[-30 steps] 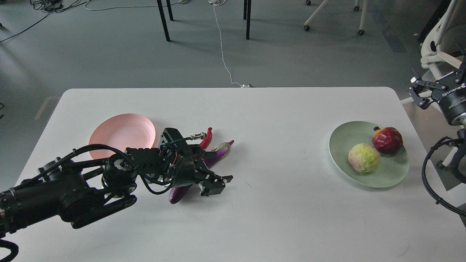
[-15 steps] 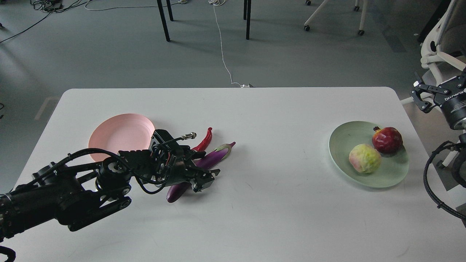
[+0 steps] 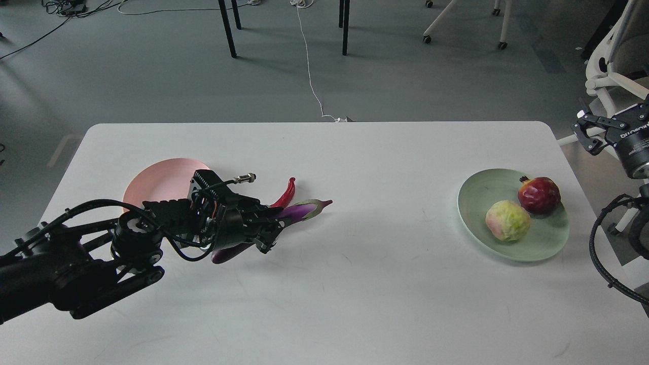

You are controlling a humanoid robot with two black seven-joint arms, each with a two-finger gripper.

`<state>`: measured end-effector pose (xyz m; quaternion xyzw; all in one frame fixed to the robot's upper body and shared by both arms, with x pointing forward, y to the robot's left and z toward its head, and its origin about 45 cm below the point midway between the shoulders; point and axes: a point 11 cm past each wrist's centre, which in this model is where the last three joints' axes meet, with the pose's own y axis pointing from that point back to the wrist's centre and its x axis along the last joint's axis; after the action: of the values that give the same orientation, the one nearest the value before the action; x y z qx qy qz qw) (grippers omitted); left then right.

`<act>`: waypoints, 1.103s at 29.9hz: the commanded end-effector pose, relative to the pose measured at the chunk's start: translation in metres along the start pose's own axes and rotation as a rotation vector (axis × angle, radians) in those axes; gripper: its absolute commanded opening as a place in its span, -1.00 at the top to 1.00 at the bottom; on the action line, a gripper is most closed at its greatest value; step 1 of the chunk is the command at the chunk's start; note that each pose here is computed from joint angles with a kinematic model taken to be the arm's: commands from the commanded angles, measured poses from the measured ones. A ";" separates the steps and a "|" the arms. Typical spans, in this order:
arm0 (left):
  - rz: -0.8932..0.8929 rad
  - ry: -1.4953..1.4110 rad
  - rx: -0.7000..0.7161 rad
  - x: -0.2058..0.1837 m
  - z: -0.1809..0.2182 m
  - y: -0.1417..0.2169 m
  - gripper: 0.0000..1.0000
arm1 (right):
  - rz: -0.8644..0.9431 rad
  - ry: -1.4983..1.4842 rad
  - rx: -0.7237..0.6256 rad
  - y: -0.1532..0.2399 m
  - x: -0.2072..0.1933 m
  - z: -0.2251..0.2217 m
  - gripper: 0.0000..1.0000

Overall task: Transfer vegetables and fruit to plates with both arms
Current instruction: 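Grasp the eggplant with the left gripper and place it on the pink plate, then move the left gripper to the red chili pepper and grasp it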

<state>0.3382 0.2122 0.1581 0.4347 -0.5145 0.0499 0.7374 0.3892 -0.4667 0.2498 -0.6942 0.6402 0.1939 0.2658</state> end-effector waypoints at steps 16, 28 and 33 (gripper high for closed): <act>0.027 0.346 0.336 -0.037 -0.127 0.089 0.51 | -0.015 -0.003 0.004 -0.004 -0.006 -0.001 -0.98; 0.012 0.402 0.385 -0.055 -0.139 0.064 0.15 | -0.014 0.004 -0.006 -0.003 -0.005 0.001 -0.98; 0.010 0.399 0.378 -0.052 -0.138 0.063 -0.41 | -0.014 0.004 -0.004 -0.003 -0.005 0.001 -0.98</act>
<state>0.3799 0.3664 0.1403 0.5435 -0.3424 0.2349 0.7295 0.3920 -0.4624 0.2525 -0.7000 0.6352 0.1923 0.2638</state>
